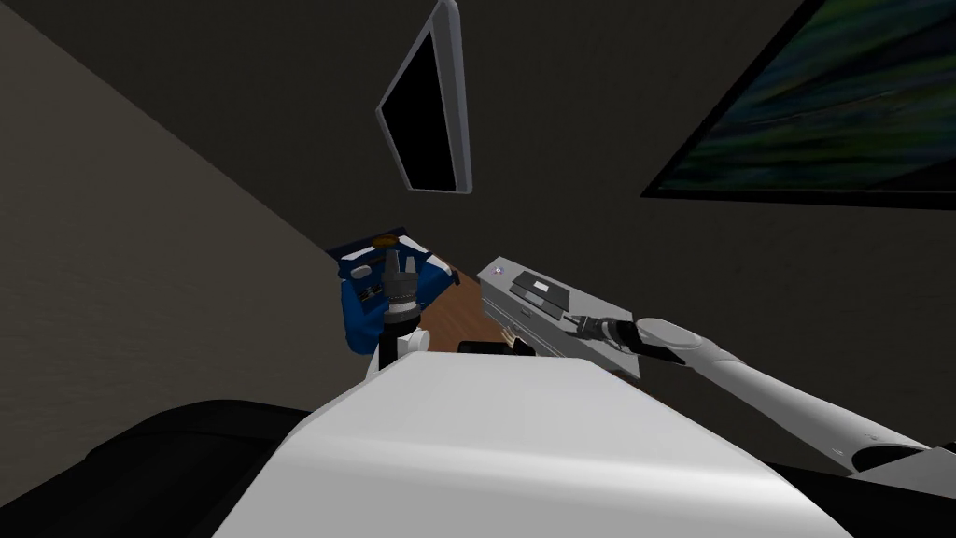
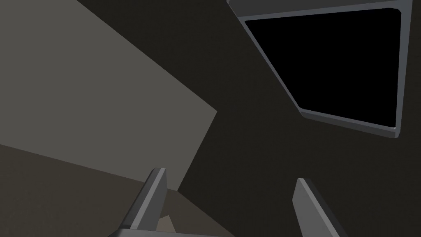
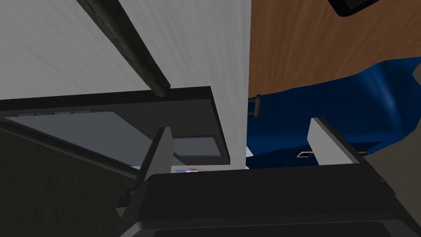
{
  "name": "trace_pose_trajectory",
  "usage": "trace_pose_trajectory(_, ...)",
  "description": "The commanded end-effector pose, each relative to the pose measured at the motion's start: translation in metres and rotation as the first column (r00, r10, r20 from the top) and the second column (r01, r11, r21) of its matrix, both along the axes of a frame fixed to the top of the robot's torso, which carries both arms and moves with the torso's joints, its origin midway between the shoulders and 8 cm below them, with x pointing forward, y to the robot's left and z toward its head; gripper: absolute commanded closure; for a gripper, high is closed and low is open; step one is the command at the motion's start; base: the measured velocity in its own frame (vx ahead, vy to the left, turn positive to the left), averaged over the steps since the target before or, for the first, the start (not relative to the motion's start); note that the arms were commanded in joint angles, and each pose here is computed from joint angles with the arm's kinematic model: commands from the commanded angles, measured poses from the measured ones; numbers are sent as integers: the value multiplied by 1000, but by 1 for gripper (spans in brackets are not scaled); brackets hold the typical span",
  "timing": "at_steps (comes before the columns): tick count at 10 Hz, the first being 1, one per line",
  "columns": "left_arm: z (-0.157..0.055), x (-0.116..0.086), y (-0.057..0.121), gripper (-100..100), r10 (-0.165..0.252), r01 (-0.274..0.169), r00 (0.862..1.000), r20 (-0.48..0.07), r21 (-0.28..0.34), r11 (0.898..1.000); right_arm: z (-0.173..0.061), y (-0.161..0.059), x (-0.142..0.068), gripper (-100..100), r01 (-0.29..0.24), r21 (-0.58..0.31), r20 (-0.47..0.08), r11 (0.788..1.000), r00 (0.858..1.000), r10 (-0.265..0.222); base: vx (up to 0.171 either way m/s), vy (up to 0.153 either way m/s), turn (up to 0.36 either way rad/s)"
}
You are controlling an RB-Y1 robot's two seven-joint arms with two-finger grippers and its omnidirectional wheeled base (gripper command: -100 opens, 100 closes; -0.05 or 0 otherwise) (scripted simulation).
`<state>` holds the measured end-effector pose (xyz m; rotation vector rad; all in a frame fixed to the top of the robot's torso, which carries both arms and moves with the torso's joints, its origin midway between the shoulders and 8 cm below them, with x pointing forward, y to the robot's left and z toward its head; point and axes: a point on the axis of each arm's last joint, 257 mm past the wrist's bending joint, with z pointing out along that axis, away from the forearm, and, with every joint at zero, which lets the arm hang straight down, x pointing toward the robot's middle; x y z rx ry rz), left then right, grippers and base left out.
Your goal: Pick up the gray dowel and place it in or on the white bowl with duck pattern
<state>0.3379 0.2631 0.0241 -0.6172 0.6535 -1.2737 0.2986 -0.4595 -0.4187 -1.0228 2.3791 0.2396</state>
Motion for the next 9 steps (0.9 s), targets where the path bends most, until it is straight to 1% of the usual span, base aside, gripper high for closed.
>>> trace_pose_trajectory(1,0,0,0,0,0,0,1000,0,0,1000,-4,-19,-12,-100,8,-34,-31,999,999,-9,82,52,61)
trace_pose_trajectory(2,0,0,0,0,0,0,1000,0,0,1000,-12,-45,-34,-100,7,-89,-86,996,996,-14,85,42,110)
trace_pose_trajectory(3,0,0,0,0,0,0,1000,0,0,1000,-16,-62,-52,-100,-8,-129,-133,992,991,-9,124,33,184)
trace_pose_trajectory(4,0,0,0,0,0,0,1000,0,0,1000,-21,-88,-75,-100,-2,-176,-187,984,982,-31,163,33,162)
trace_pose_trajectory(5,0,0,0,0,0,0,1000,0,0,1000,-21,-89,-76,-100,0,-178,-188,984,982,-34,120,36,65)
trace_pose_trajectory(7,0,0,0,0,0,0,1000,0,0,1000,-26,-121,-113,-100,-8,-239,-270,971,961,-59,94,33,105)
trace_pose_trajectory(9,0,0,0,0,0,0,1000,0,0,1000,-28,-140,-141,-100,-15,-275,-327,961,942,-79,106,37,106)
